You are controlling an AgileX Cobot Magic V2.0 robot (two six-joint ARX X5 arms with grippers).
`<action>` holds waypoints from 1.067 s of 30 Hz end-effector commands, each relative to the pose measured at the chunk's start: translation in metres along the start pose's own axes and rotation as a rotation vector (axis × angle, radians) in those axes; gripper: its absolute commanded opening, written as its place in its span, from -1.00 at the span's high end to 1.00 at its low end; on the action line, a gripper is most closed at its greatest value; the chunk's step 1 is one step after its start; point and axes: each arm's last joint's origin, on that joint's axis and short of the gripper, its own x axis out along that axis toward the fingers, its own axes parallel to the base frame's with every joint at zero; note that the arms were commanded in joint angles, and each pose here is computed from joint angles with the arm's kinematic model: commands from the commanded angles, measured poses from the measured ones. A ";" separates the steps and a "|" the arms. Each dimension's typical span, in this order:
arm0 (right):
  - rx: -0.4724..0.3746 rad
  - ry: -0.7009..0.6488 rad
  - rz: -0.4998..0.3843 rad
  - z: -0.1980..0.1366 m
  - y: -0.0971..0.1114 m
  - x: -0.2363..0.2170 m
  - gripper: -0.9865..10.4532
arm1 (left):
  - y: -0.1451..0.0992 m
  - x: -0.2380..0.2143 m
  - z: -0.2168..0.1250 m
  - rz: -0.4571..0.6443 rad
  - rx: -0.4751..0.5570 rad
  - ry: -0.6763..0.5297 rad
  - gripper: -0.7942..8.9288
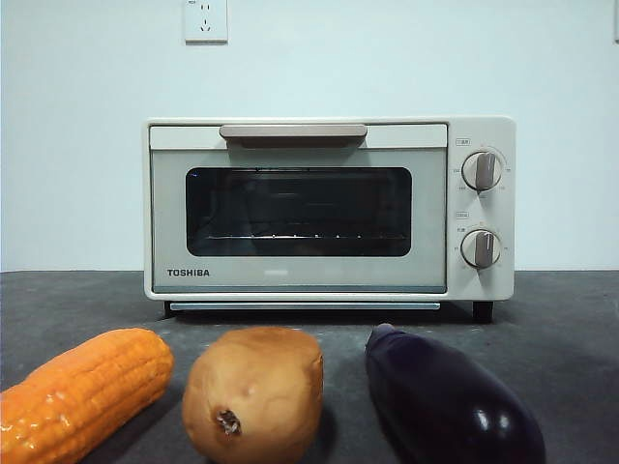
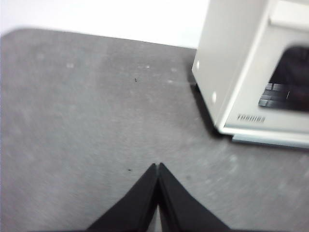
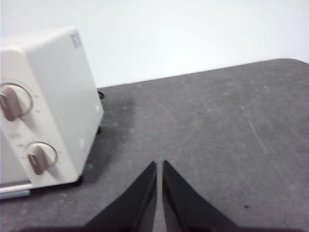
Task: Take the eggplant from the table,put the eggplant in the oven
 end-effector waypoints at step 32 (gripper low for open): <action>0.150 0.374 0.294 0.154 0.042 -0.009 0.82 | -0.039 0.014 0.139 -0.240 -0.185 0.186 0.83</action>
